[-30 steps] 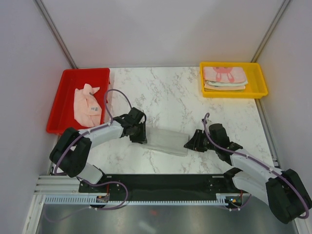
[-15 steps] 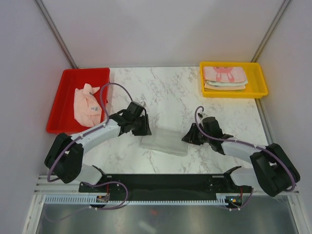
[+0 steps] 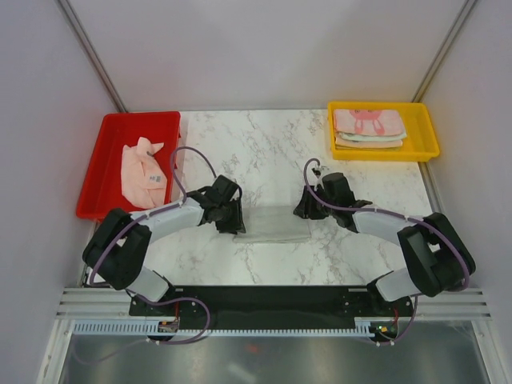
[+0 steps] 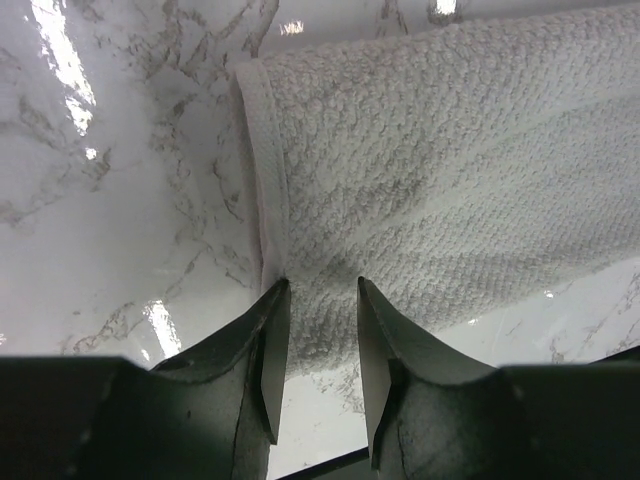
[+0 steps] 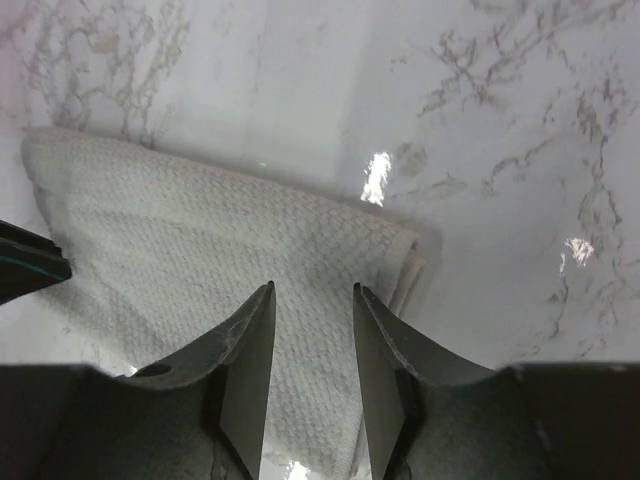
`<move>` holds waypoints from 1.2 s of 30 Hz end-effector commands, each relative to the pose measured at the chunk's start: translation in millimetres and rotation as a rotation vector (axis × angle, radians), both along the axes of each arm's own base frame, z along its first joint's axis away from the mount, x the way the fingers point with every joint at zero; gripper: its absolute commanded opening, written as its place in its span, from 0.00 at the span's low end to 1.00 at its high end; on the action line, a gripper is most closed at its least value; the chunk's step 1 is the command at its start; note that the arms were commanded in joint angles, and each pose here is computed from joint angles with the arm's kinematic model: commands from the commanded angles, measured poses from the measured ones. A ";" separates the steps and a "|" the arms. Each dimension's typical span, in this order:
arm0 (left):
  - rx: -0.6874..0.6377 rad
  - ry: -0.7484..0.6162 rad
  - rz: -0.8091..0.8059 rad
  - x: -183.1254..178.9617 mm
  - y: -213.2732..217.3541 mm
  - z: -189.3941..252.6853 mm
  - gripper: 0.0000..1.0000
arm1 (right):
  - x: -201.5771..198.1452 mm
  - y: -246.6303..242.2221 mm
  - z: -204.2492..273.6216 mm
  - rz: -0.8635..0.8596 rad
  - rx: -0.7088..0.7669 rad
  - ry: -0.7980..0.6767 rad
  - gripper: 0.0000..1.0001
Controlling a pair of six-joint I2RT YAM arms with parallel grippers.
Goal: Fold and stack the towels
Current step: Fold the towel, then neatly place the folded towel into the bin
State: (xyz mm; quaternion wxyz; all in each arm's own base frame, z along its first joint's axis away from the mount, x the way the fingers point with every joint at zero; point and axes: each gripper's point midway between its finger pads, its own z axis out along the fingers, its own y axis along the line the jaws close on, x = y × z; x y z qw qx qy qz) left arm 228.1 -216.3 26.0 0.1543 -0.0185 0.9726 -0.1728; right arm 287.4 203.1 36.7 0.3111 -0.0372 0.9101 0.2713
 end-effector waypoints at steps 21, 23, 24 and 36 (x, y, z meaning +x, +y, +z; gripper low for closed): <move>-0.016 -0.028 0.035 39.2 -8.2 6.8 0.43 | -19.4 -11.0 -1.2 -0.039 -0.071 0.131 0.74; -0.029 -0.018 0.042 37.4 -9.8 2.1 0.43 | -21.4 -8.1 -6.5 -0.042 -0.065 0.125 0.73; -0.026 -0.007 0.043 34.5 -8.7 -2.1 0.43 | -23.8 -6.3 -8.8 -0.045 -0.058 0.128 0.73; -0.021 0.023 0.065 24.9 -3.6 -12.8 0.42 | -49.5 3.8 -27.5 0.004 -0.067 0.155 0.49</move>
